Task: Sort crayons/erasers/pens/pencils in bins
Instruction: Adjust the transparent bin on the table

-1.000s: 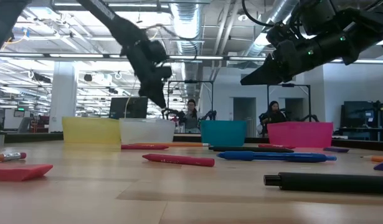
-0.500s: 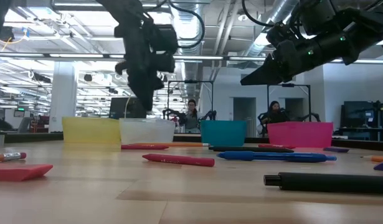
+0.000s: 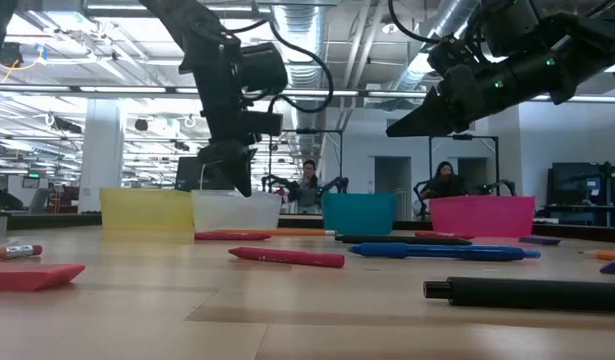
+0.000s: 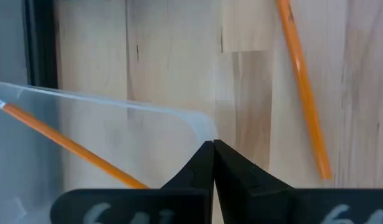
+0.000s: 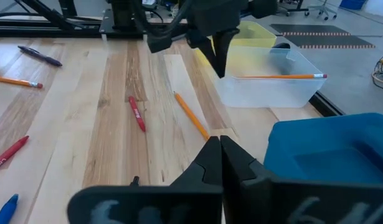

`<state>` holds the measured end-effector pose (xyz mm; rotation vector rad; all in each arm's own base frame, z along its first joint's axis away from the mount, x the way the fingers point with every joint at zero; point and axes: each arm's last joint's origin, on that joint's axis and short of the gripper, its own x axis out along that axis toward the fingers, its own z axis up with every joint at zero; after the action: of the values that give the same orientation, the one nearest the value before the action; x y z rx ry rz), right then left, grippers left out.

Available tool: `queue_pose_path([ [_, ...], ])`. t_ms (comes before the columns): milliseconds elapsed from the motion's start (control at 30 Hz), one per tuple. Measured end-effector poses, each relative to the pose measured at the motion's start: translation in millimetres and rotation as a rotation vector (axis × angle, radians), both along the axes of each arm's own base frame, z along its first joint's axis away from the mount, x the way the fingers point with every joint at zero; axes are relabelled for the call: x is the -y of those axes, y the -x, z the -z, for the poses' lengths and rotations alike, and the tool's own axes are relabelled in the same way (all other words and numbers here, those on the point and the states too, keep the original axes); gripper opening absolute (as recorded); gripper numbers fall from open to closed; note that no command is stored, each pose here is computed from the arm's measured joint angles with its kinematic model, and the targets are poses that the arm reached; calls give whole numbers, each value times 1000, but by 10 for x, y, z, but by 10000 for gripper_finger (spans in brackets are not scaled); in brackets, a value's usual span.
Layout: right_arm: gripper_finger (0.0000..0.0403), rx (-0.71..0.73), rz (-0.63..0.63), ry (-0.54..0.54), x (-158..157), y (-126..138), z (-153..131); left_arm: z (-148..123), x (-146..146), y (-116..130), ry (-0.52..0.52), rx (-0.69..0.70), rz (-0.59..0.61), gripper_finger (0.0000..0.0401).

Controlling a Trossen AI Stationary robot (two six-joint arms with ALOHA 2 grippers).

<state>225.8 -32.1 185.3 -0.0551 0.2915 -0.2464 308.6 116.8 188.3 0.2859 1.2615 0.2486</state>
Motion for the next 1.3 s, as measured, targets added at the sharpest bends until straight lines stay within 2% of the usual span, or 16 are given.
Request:
queue_pose_path([
  [200,3,-1,-1,2,0,0,1,80,-22,-10,21,-23,2,0],
  [400,4,-4,-1,3,0,2,4,171,-58,-78,-24,-23,0,0],
  [567,3,-3,-1,5,1,2,3,152,-79,-112,-64,9,-6,0],
  [833,3,-2,-1,6,1,1,2,136,-130,-126,-67,44,-13,0],
  [1133,3,-5,-2,5,1,2,5,-137,-148,-141,-85,98,-25,0],
  [1300,4,-13,-1,4,0,4,12,-324,-113,-60,-11,209,-54,0],
])
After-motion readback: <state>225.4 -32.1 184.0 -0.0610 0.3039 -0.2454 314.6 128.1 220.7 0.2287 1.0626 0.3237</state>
